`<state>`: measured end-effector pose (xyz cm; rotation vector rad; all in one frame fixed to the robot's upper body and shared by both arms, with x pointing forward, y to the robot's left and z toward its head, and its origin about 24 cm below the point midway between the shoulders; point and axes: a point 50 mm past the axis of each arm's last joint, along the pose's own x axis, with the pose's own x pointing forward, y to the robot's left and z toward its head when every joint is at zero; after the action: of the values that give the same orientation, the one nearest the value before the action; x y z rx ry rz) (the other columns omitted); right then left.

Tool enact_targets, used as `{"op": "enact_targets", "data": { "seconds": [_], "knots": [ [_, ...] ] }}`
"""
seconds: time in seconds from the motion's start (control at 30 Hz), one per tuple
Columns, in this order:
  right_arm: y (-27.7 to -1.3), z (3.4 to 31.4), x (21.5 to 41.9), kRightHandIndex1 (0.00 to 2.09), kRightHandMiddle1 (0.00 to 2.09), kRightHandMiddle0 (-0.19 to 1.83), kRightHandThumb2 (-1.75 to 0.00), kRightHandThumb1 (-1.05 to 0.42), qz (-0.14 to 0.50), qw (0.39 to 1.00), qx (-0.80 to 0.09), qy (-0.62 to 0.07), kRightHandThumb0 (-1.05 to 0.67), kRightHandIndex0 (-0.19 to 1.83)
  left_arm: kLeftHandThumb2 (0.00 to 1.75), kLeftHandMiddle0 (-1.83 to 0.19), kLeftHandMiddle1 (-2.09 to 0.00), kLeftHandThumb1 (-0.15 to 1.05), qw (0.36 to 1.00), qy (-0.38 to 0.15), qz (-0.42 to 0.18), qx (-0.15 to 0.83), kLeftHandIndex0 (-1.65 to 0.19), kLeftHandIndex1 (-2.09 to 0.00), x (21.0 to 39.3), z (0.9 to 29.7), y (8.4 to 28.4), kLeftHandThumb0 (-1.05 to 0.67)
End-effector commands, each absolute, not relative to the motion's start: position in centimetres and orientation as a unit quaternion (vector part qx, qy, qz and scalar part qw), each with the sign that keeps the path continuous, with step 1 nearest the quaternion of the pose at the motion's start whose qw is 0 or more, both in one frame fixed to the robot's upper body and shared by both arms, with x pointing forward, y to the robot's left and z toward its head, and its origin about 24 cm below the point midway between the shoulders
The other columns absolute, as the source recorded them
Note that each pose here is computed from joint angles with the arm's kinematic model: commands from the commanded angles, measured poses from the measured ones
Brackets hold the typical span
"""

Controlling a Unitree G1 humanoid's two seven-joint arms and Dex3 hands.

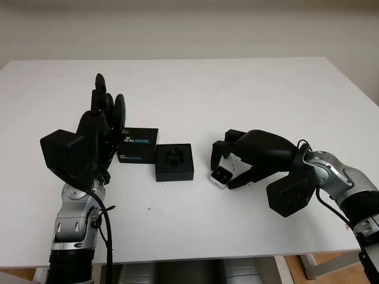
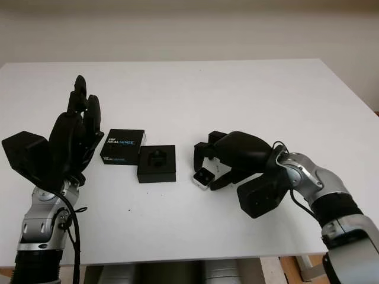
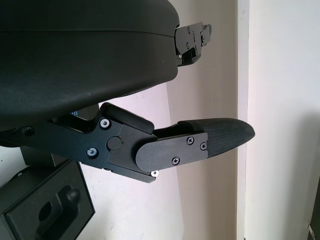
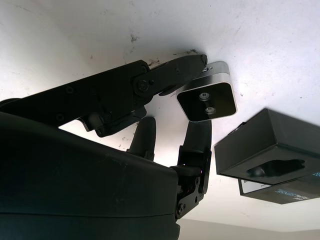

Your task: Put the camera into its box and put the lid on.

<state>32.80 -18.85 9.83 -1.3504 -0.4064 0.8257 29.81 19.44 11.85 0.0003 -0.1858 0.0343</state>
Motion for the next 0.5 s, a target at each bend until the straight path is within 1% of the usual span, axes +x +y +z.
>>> {"op": "enact_targets", "data": {
  "seconds": [0.0,0.07,0.17,0.23,0.27,0.33,0.37,0.4,0.47],
  "knots": [
    [-18.43,9.11,32.48,1.5,1.39,0.29,-0.07,-0.98,0.381,0.685,-0.594,-0.182,-0.39,0.23,0.59,0.19,0.0,1.05,0.995,-0.099,0.019,0.002,0.19,0.0,29.84,12.19,19.37,-0.72],
    [-18.45,9.09,32.49,1.55,1.4,0.31,-0.07,-1.01,0.381,0.683,-0.596,-0.182,-0.37,0.25,0.59,0.19,0.0,1.05,0.995,-0.099,0.019,0.002,0.19,0.0,29.87,12.19,19.4,-0.72],
    [-18.52,9.07,32.49,1.59,1.41,0.32,-0.1,-1.04,0.376,0.679,-0.603,-0.187,-0.39,0.23,0.59,0.19,0.0,1.05,0.995,-0.099,0.019,0.002,0.19,0.0,29.91,12.23,19.38,-0.72],
    [-18.63,8.97,32.54,1.57,1.43,0.33,-0.12,-1.05,0.368,0.683,-0.603,-0.187,-0.41,0.16,0.59,0.19,0.0,1.05,0.995,-0.099,0.017,0.002,0.19,0.0,29.93,12.26,19.38,-0.71],
    [-18.71,8.9,32.62,1.4,1.49,0.31,-0.13,-1.05,0.364,0.687,-0.602,-0.182,-0.42,0.07,0.58,0.19,0.0,1.05,0.995,-0.099,0.017,0.003,0.19,0.0,29.93,12.27,19.37,-0.71],
    [-18.85,8.83,32.81,0.95,1.55,0.28,-0.12,-1.05,0.357,0.695,-0.6,-0.17,-0.43,0.11,0.58,0.19,0.0,1.05,0.995,-0.099,0.017,0.001,0.19,0.0,29.93,12.27,19.37,-0.71],
    [-18.93,8.79,32.91,0.61,1.57,0.27,-0.11,-1.05,0.353,0.701,-0.598,-0.163,-0.44,0.17,0.58,0.19,0.0,1.05,0.995,-0.098,0.017,0.001,0.19,0.0,29.94,12.26,19.36,-0.71],
    [-19.0,8.76,33.02,0.43,1.57,0.27,-0.11,-1.05,0.349,0.707,-0.595,-0.157,-0.44,0.22,0.57,0.19,0.0,1.05,0.995,-0.098,0.017,0.001,0.19,0.0,29.93,12.26,19.35,-0.71],
    [-19.17,8.72,33.2,0.22,1.58,0.29,-0.1,-1.05,0.342,0.723,-0.583,-0.143,-0.44,0.26,0.57,0.19,0.0,1.05,0.995,-0.097,0.016,0.002,0.19,0.0,29.9,12.23,19.37,-0.71]
  ]
}}
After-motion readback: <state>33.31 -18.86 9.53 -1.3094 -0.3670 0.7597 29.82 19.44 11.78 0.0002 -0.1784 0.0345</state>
